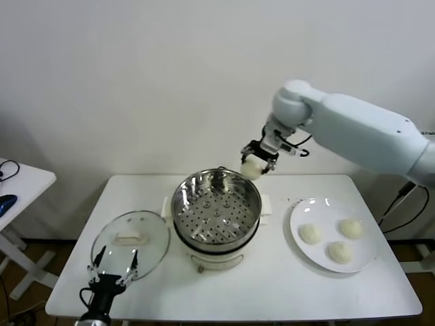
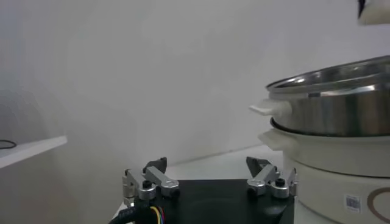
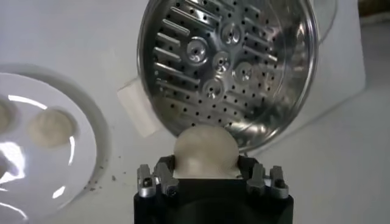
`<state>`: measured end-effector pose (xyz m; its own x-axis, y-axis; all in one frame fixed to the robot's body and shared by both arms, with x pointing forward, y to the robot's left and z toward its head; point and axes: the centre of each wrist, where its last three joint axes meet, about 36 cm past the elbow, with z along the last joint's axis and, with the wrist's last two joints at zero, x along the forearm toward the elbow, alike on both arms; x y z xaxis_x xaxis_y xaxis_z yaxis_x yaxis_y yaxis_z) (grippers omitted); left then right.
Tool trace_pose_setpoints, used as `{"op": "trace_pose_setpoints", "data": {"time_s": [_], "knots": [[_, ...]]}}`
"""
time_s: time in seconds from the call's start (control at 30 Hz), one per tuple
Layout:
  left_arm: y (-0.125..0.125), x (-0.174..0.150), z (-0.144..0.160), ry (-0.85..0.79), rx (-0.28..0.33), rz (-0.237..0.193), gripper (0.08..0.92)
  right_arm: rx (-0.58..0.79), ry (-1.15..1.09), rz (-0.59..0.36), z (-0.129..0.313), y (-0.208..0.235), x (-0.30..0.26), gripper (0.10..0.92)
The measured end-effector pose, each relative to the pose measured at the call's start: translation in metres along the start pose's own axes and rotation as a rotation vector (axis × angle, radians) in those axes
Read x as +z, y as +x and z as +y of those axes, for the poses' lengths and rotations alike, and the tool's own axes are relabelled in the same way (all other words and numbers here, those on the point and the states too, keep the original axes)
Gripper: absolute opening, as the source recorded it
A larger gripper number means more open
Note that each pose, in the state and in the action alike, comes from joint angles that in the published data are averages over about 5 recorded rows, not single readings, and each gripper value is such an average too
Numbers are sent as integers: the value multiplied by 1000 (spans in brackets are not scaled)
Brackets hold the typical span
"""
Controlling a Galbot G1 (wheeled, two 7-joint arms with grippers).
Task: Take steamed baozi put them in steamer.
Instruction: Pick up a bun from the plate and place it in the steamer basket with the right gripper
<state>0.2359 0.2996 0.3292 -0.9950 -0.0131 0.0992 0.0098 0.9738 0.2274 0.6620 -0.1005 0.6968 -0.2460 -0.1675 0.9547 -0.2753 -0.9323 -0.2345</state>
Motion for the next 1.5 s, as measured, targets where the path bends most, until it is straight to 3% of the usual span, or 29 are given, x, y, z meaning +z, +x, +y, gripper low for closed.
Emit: {"op": "trace_pose_setpoints", "data": {"time_s": [0.43,0.93,1.5], "knots": [[3,-1,-3,-5,12,8,823,-62,181,23,-54,-64,-31,679],[4,2,-2,-10,11,17,823,-109,249,45,-65,-110,-38,679],[4,1,-2,-9,9,17,823,-130,267,36,-66,-130,-43,687]]}}
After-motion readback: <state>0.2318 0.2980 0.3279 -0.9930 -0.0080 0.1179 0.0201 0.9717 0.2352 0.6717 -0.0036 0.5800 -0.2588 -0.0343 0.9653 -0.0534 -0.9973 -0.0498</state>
